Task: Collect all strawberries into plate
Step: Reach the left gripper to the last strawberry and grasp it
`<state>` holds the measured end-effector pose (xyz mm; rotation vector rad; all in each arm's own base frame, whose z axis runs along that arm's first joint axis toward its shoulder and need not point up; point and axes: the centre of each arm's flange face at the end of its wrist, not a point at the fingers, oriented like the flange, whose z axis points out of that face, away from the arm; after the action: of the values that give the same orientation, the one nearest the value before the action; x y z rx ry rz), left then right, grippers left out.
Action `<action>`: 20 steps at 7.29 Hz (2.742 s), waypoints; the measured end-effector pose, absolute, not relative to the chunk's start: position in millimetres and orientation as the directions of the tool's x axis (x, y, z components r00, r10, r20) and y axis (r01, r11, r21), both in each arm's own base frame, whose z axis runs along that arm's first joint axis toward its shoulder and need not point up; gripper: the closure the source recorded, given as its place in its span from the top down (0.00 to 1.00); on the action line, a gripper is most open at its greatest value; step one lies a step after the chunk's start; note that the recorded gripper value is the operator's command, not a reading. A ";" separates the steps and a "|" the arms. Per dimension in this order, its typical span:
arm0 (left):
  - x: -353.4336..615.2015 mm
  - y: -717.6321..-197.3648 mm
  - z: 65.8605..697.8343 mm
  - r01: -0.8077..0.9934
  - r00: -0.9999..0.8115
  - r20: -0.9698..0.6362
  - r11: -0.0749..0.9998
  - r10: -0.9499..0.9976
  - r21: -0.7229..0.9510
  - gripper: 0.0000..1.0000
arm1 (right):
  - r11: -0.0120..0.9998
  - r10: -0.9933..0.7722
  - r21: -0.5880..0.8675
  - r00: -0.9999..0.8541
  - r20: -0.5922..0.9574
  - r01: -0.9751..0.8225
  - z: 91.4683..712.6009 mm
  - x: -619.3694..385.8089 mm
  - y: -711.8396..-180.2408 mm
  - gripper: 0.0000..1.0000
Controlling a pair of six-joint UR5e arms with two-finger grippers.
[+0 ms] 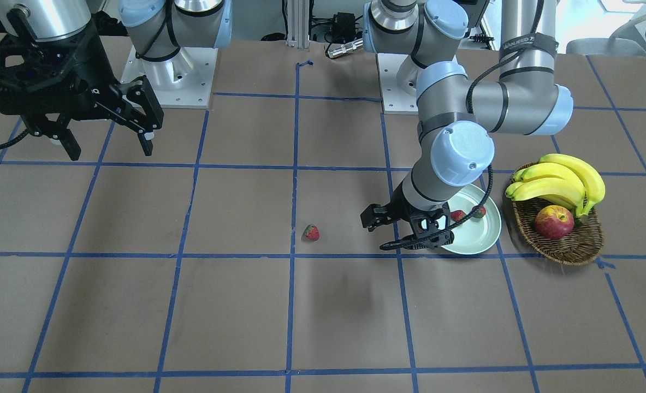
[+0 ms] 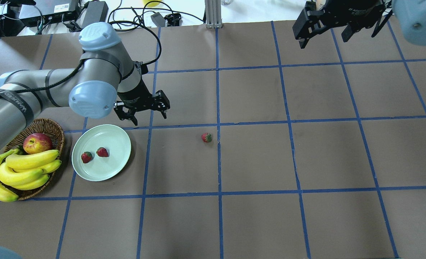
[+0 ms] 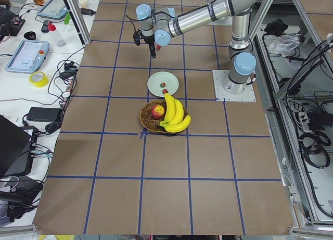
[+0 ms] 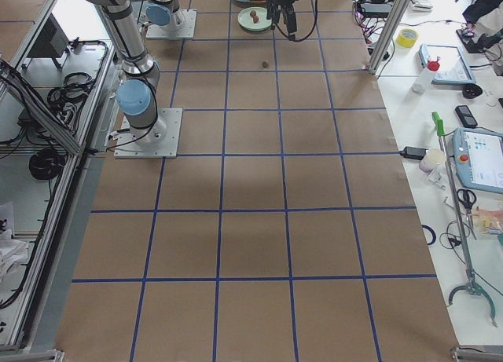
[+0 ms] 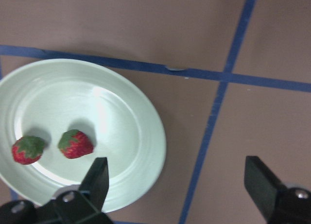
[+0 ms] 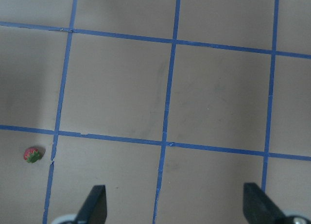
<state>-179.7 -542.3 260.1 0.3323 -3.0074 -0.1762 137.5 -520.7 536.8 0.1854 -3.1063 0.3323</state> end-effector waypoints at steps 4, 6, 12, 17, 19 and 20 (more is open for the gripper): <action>-245.7 -505.6 200.6 -0.392 -0.888 0.172 0.897 -0.427 0.205 1.00 | 0.970 -0.116 -0.210 -0.993 0.025 -0.118 536.7 137.5 -520.8 1.00; -265.4 -499.9 191.9 -0.510 -0.820 0.161 0.829 -0.549 0.231 1.00 | 0.970 -0.116 -0.210 -0.993 0.025 -0.118 536.6 137.5 -520.8 1.00; -273.5 -508.6 165.0 -0.562 -0.773 0.182 0.789 -0.608 0.247 0.00 | 0.971 -0.114 -0.211 -0.993 0.025 -0.117 536.6 137.5 -520.8 1.00; -249.0 -551.3 227.3 -0.476 -0.857 0.166 0.873 -0.488 0.112 0.00 | 0.970 -0.114 -0.212 -0.993 0.025 -0.117 536.7 137.5 -520.8 1.00; -173.5 -567.9 264.4 -0.376 -0.925 0.027 0.922 -0.380 0.093 0.00 | 0.970 -0.114 -0.211 -0.993 0.025 -0.117 536.6 137.5 -520.8 1.00; -133.4 -567.5 274.3 -0.329 -0.944 -0.011 0.938 -0.330 0.111 0.00 | 0.970 -0.114 -0.211 -0.993 0.025 -0.117 536.5 137.5 -520.9 1.00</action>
<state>-133.4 -567.5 274.3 0.5246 -3.0850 -0.1743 137.5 -520.9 536.5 0.1818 -3.1059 0.3342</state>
